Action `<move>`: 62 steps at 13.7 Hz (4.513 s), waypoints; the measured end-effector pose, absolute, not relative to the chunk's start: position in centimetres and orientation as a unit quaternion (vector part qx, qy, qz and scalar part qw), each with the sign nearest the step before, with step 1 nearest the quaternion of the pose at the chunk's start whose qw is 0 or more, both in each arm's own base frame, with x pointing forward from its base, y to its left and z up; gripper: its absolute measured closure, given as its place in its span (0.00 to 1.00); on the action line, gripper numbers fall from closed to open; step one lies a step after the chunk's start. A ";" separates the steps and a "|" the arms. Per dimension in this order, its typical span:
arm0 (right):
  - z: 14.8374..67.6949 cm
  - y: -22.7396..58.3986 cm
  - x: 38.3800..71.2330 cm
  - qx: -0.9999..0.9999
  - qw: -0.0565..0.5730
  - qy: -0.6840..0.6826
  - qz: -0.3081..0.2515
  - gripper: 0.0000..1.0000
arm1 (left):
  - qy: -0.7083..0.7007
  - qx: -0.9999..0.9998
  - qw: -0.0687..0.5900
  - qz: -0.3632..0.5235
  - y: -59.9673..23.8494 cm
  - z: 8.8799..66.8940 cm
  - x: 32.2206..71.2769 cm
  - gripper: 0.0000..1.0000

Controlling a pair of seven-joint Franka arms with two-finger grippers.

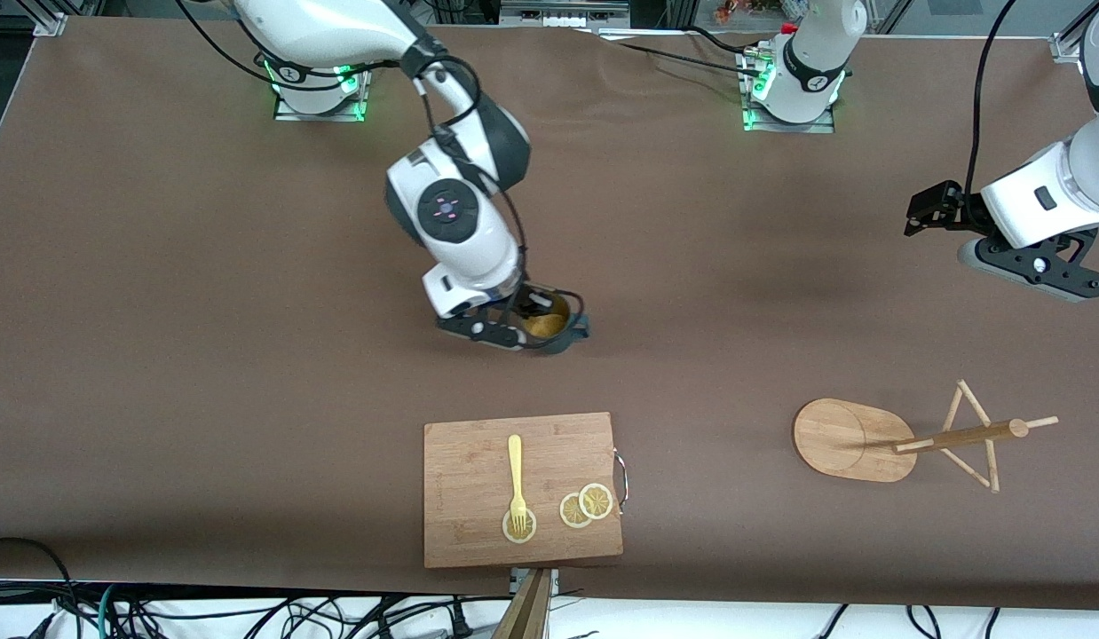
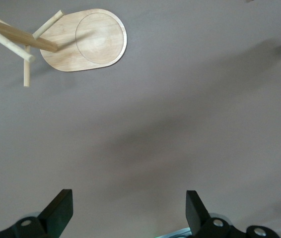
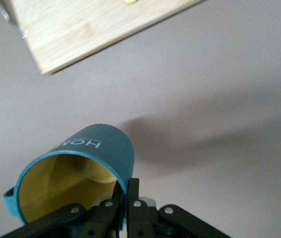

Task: Pass cup and hang on rack
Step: 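Carry the teal mug with the right gripper toward the table middle, then set the mug down and open the right gripper while the left gripper approaches, then withdraw the right gripper while the left gripper reaches the mug handle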

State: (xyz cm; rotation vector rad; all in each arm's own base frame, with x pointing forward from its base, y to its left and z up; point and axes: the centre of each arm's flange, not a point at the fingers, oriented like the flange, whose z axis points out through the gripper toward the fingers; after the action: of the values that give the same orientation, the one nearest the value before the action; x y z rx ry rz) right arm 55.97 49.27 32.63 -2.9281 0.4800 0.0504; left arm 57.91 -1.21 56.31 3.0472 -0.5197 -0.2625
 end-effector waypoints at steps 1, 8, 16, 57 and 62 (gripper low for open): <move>32.3 51.4 54.9 -0.982 0.090 0.166 0.018 0.96 | -0.169 0.982 0.022 -0.085 -0.1 56.3 57.9 0.00; 30.1 60.7 48.3 -0.980 0.111 0.162 0.020 0.96 | -0.253 0.959 0.077 -0.103 8.9 55.0 56.7 0.00; 27.9 63.9 44.7 -0.980 0.111 0.164 0.026 0.96 | -0.325 0.922 0.195 -0.086 18.9 48.6 56.1 0.00; 51.7 8.9 68.5 -0.989 -0.031 -0.125 0.074 0.00 | -0.542 0.581 0.503 0.340 5.5 15.7 48.0 0.00; 56.8 -0.8 65.2 -0.995 -0.016 -0.078 0.066 0.00 | -0.556 0.570 0.484 0.363 -2.6 14.2 49.2 0.00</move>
State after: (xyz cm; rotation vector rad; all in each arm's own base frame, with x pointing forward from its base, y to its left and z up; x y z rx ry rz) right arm 65.20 -0.77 56.76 -3.1565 -0.2462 0.2088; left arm 49.19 -2.57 14.22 1.3876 -1.3538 0.8853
